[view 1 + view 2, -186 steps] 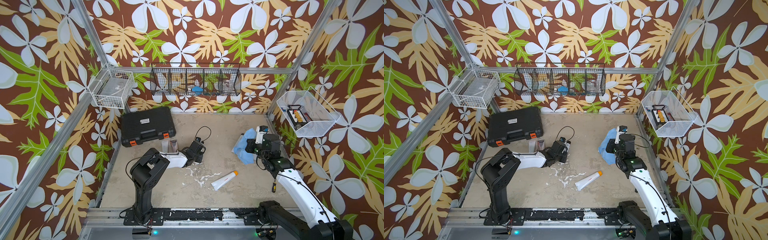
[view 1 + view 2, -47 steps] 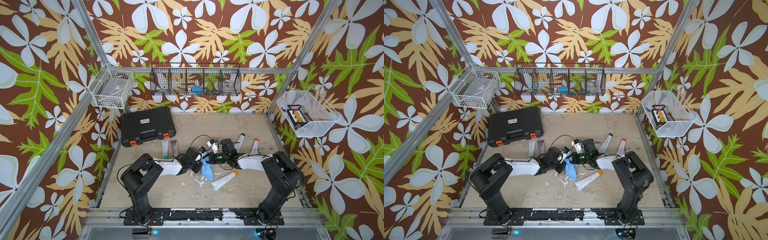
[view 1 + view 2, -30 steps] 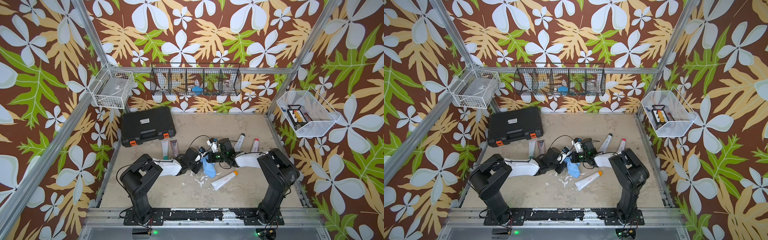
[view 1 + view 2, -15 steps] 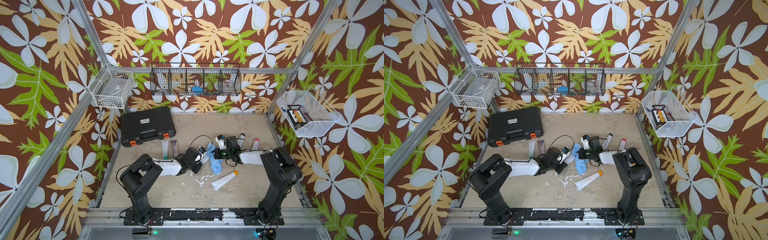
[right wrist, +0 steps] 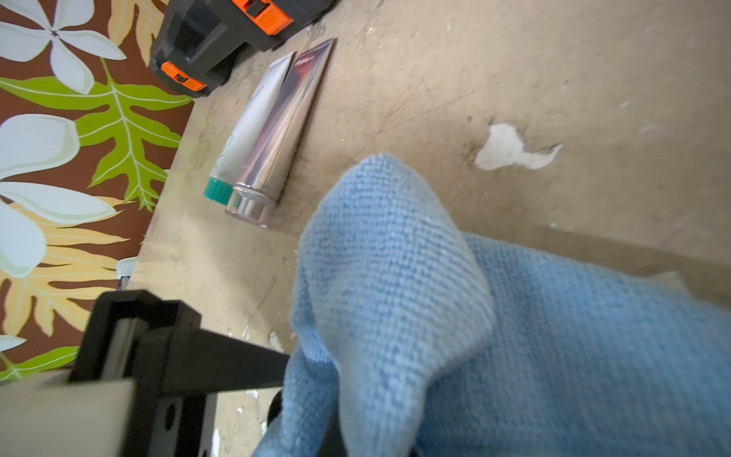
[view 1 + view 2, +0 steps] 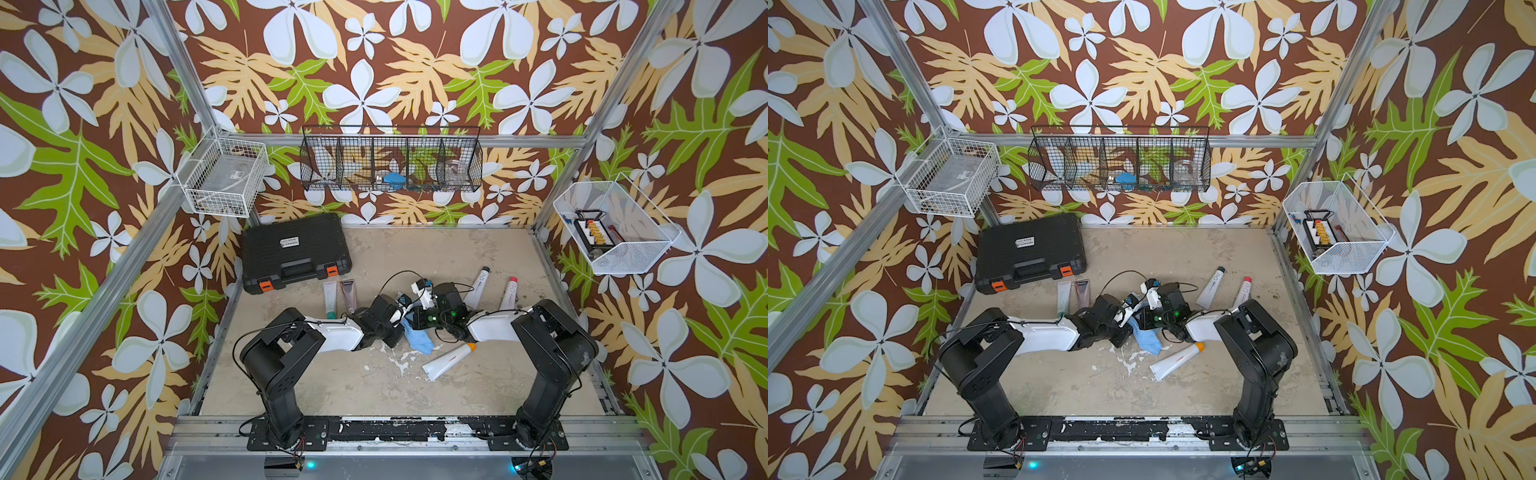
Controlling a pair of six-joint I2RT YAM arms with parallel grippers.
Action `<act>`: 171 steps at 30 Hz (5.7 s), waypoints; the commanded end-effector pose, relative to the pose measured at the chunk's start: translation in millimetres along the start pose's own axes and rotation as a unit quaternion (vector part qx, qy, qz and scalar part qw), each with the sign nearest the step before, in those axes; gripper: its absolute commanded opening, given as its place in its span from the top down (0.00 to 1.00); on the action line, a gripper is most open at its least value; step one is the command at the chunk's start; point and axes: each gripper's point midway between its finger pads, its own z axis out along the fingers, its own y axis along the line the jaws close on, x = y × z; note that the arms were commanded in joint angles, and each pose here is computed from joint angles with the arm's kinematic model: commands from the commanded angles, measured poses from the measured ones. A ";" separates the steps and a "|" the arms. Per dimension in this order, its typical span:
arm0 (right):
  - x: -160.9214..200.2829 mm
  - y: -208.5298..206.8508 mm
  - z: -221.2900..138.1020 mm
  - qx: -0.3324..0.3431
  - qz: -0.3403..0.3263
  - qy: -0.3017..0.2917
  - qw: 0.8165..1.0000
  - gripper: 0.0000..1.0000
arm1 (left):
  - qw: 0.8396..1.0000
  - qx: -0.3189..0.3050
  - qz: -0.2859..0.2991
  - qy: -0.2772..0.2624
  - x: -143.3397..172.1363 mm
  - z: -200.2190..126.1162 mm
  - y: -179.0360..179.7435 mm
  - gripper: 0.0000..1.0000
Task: Wipe the surface of the toothpaste tube
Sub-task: Wipe the dirt from the toothpaste tube, then move the toothpaste to the center of the board.
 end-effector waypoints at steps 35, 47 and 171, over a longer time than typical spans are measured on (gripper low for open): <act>-7.4 -58.7 -26.3 0.065 0.028 0.025 0.997 1.00 | 1.000 0.009 0.004 -0.007 -3.6 -0.5 -3.7 0.73; 22.9 17.0 2.9 -0.023 0.024 0.050 0.998 1.00 | 1.000 0.006 0.003 -0.008 -4.9 0.4 -2.7 0.73; -90.9 -76.7 -285.8 0.207 0.080 -0.314 0.923 1.00 | 0.992 0.008 -0.085 -0.097 -106.0 -73.6 -60.3 0.28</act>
